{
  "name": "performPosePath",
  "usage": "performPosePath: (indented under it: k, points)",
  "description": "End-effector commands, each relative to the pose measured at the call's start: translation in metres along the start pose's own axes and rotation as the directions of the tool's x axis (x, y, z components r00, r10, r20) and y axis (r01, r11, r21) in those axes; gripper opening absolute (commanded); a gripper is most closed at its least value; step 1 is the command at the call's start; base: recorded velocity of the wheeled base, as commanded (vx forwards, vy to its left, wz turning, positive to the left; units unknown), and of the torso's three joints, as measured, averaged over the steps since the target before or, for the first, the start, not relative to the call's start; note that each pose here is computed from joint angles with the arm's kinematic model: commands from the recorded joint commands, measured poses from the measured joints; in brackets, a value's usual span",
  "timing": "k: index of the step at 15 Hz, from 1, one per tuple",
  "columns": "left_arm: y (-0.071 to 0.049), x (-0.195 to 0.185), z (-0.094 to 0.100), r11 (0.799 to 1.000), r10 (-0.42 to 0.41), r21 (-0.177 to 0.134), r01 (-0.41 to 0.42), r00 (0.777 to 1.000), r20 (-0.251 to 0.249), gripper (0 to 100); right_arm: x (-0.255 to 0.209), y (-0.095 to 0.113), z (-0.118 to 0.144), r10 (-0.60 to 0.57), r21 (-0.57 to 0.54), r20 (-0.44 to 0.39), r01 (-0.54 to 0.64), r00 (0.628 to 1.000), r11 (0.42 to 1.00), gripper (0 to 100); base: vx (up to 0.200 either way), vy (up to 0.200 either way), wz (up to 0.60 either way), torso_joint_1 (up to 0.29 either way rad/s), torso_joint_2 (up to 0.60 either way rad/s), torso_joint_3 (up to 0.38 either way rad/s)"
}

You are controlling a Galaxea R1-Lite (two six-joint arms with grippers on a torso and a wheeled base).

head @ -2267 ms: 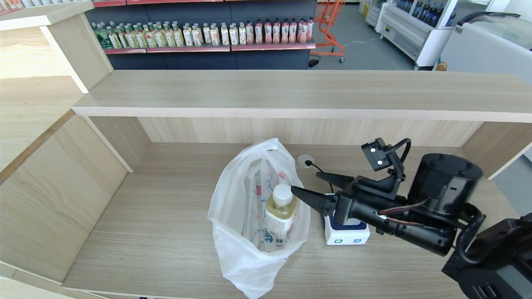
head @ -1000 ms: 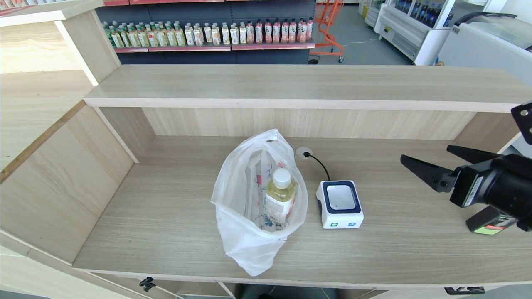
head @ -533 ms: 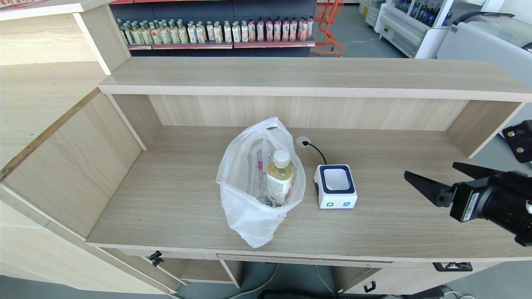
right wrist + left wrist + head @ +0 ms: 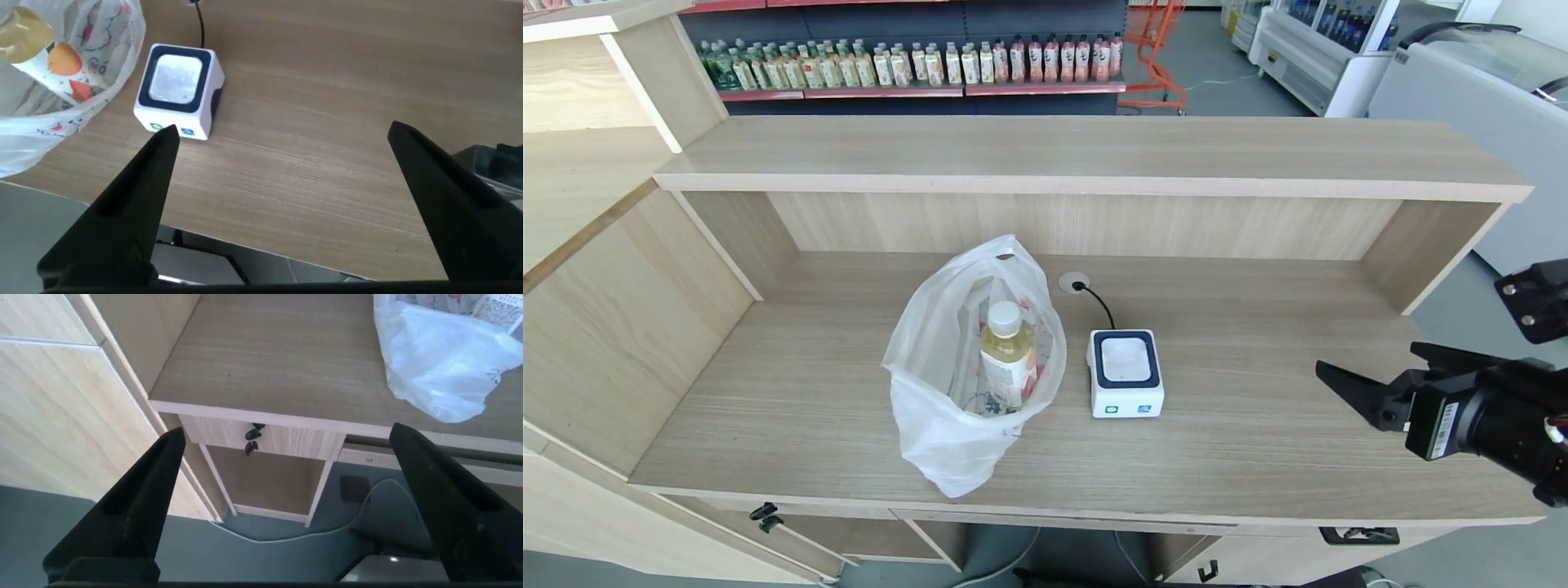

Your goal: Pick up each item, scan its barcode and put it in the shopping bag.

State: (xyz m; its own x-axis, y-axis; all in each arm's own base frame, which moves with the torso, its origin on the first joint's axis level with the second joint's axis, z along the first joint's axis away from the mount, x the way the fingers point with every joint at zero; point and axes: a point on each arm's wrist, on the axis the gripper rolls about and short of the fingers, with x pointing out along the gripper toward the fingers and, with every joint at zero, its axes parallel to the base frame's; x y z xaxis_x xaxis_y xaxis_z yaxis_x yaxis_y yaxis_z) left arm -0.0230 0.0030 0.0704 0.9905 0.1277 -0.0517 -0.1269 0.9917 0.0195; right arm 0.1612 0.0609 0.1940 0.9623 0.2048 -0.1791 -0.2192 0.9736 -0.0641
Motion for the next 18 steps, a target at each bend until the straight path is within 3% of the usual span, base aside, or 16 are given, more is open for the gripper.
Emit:
performPosePath:
  k: [1, 7, 12, 14, 16, 18]
  points:
    - [0.0, 0.0, 0.0, 1.0, 0.001, 0.0, -0.001, 1.0, -0.002, 100, 0.0, 0.001, -0.002, 0.005, -0.002, -0.009, -0.005, 1.0, 1.0, 100, 0.0, -0.2, 0.0, 0.002, 0.0, 0.002]
    - [0.0, 0.0, 0.0, 1.0, 0.001, 0.0, -0.001, 1.0, -0.002, 100, -0.007, 0.005, -0.003, 0.035, 0.022, -0.002, -0.035, 0.999, 0.999, 100, 0.0, -0.2, 0.0, 0.004, 0.0, 0.005]
    - [0.0, 0.0, 0.0, 1.0, 0.002, -0.001, -0.002, 1.0, 0.0, 100, -0.027, 0.001, -0.012, 0.037, -0.004, -0.109, -0.038, 0.993, 0.999, 100, 0.0, -0.04, 0.0, 0.0, 0.0, 0.0]
    - [0.0, 0.0, 0.0, 1.0, 0.002, -0.001, -0.002, 1.0, 0.0, 100, -0.036, -0.002, -0.016, -0.003, -0.065, -0.172, -0.008, 0.985, 0.998, 100, 0.0, 0.0, 0.0, 0.0, 0.0, 0.0]
    - [0.0, 0.0, 0.0, 1.0, 0.001, 0.0, -0.001, 1.0, 0.0, 100, -0.041, -0.006, -0.022, -0.1, -0.127, -0.251, 0.07, 0.963, 0.989, 100, 0.0, 0.0, 0.0, 0.0, 0.0, 0.0]
    - [0.0, 0.0, 0.0, 1.0, 0.001, 0.0, -0.001, 1.0, 0.0, 100, -0.048, -0.015, -0.03, -0.257, -0.234, -0.379, 0.177, 0.889, 0.956, 100, 0.0, 0.0, 0.0, 0.0, 0.0, 0.0]
